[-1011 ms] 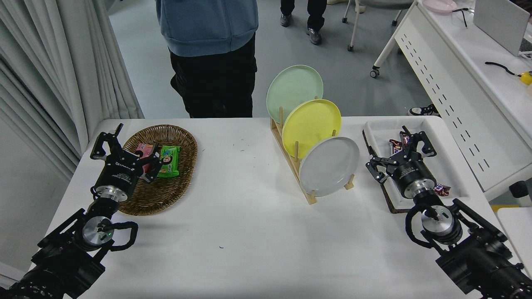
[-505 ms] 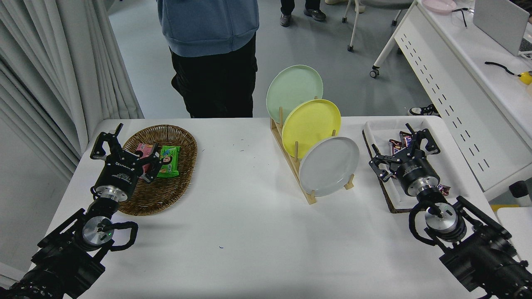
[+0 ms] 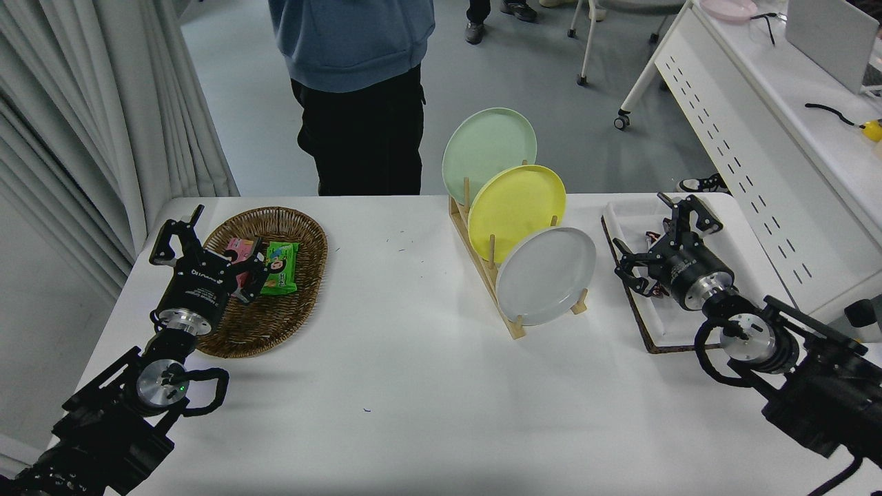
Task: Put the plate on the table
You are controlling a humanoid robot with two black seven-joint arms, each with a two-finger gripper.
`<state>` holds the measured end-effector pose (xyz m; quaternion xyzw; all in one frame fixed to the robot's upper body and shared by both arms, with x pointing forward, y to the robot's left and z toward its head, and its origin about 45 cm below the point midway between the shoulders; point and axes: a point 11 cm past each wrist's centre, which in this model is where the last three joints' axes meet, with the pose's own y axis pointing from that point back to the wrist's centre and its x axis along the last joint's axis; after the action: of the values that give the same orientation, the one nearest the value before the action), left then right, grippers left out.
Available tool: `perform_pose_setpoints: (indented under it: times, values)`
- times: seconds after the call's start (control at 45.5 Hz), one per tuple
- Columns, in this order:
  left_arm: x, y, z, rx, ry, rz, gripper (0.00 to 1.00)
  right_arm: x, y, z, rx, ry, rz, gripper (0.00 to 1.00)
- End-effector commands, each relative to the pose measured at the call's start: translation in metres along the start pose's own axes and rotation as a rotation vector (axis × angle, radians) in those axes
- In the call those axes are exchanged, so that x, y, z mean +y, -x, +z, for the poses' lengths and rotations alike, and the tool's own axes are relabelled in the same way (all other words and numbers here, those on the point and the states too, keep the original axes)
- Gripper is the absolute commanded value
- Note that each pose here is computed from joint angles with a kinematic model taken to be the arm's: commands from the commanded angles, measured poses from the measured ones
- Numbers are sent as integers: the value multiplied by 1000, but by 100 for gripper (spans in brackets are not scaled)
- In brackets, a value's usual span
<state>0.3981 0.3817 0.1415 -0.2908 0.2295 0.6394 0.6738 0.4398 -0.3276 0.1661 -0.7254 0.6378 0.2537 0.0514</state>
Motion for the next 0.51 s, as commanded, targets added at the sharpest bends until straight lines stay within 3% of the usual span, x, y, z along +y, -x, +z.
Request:
perform_pose_setpoints:
  times: [0.0,0.242,0.484]
  values:
    - [0,0,0,0,1,0,100,3,-3,-24,195,56,-36,100]
    - [0,0,0,-1,0,0,100,19,27,-56,449,172,-170,100]
    - [0,0,0,-1,0,0,100,21,23,-46,396,267,-139,99]
